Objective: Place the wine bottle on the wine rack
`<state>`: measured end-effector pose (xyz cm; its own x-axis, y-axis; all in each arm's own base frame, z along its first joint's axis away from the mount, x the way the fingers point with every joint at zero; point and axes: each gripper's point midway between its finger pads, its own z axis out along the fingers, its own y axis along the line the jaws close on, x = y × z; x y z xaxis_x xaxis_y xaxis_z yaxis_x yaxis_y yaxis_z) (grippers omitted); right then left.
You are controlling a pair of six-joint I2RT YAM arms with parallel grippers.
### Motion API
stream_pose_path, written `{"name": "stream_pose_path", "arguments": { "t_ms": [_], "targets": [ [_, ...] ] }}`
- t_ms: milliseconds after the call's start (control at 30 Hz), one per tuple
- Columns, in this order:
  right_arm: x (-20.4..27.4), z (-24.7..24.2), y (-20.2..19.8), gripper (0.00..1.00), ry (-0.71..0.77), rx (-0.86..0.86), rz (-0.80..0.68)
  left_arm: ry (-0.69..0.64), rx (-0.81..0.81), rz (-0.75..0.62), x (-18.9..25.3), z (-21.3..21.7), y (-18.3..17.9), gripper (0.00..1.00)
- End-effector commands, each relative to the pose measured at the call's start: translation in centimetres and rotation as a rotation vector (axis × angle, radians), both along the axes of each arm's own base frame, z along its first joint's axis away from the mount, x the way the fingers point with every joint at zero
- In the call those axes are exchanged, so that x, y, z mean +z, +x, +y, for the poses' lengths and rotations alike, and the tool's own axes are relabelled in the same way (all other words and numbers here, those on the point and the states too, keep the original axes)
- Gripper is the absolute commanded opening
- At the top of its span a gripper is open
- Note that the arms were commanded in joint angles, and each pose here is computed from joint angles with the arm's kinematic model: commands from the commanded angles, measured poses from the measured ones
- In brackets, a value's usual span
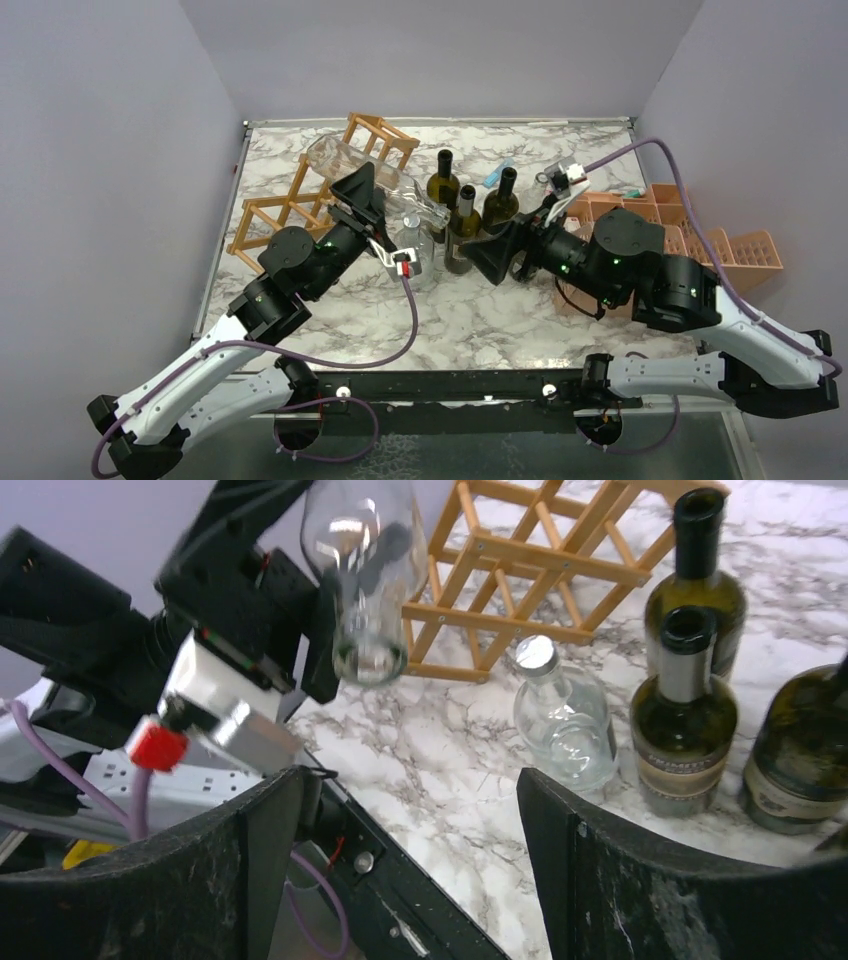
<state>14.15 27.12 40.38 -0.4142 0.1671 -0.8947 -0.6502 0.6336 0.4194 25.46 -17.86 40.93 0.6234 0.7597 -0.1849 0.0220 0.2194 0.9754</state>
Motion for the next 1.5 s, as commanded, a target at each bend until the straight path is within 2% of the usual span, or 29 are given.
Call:
{"name": "stream_pose_path", "arguments": {
  "t_ms": [0,133,267,533,667,1000,1033,1100,1167,1200,1233,1267,1367,1433,1467],
  "targets": [
    [0.8,-2.9,1.6,0.81,-0.098,-0.119,-0.052,0.191,-0.157,-0.240,1.7,-2.3,-2.5,0.00],
    [1.8,-2.4,2.0,0.81,-0.136,-0.109,-0.110,0.248,-0.254,-0.259,1.1,-3.8,-3.5,0.00],
    [0.9,-0.4,2.0,0.81,-0.183,-0.056,-0.111,0.274,-0.311,-0.257,0.6,-4.7,-4.1,0.00],
    [-0.7,5.4,1.7,0.82,-0.187,0.071,-0.069,0.313,-0.378,-0.222,-0.7,-5.8,-4.4,0.00],
    [-2.6,7.1,2.2,0.82,-0.203,0.076,-0.040,0.318,-0.403,-0.216,-1.1,-6.0,-4.8,0.00],
    [-4.9,9.2,3.2,0.66,-0.205,0.052,-0.033,0.331,-0.419,-0.217,-1.7,-6.1,-5.0,0.00],
    [-5.0,9.2,3.4,0.65,-0.203,0.045,-0.033,0.328,-0.419,-0.217,-1.6,-6.1,-5.1,0.01],
    [-5.1,9.2,3.5,0.63,-0.197,0.033,-0.034,0.329,-0.420,-0.215,-1.7,-6.1,-5.1,0.11],
    [-5.0,9.1,3.7,0.57,-0.186,0.024,-0.040,0.331,-0.420,-0.212,-1.9,-6.1,-5.0,0.16],
    [-5.0,9.1,3.7,0.50,-0.183,0.022,-0.042,0.330,-0.421,-0.209,-2.0,-6.1,-5.1,0.18],
    [-4.9,9.2,3.8,0.35,-0.182,0.021,-0.046,0.331,-0.420,-0.206,-2.1,-6.1,-5.0,0.20],
    [-4.8,9.2,3.8,0.25,-0.181,0.020,-0.049,0.328,-0.418,-0.205,-2.1,-6.0,-5.0,0.21],
    [-4.4,8.8,4.1,0.03,-0.176,0.001,-0.064,0.322,-0.418,-0.193,-2.3,-6.0,-5.0,0.28],
    [-4.0,8.4,4.3,0.01,-0.167,-0.019,-0.080,0.317,-0.416,-0.184,-2.4,-6.0,-5.0,0.36],
    [-3.7,8.3,4.4,0.01,-0.159,-0.020,-0.089,0.314,-0.413,-0.175,-2.5,-6.0,-4.9,0.49]
  ]
}}
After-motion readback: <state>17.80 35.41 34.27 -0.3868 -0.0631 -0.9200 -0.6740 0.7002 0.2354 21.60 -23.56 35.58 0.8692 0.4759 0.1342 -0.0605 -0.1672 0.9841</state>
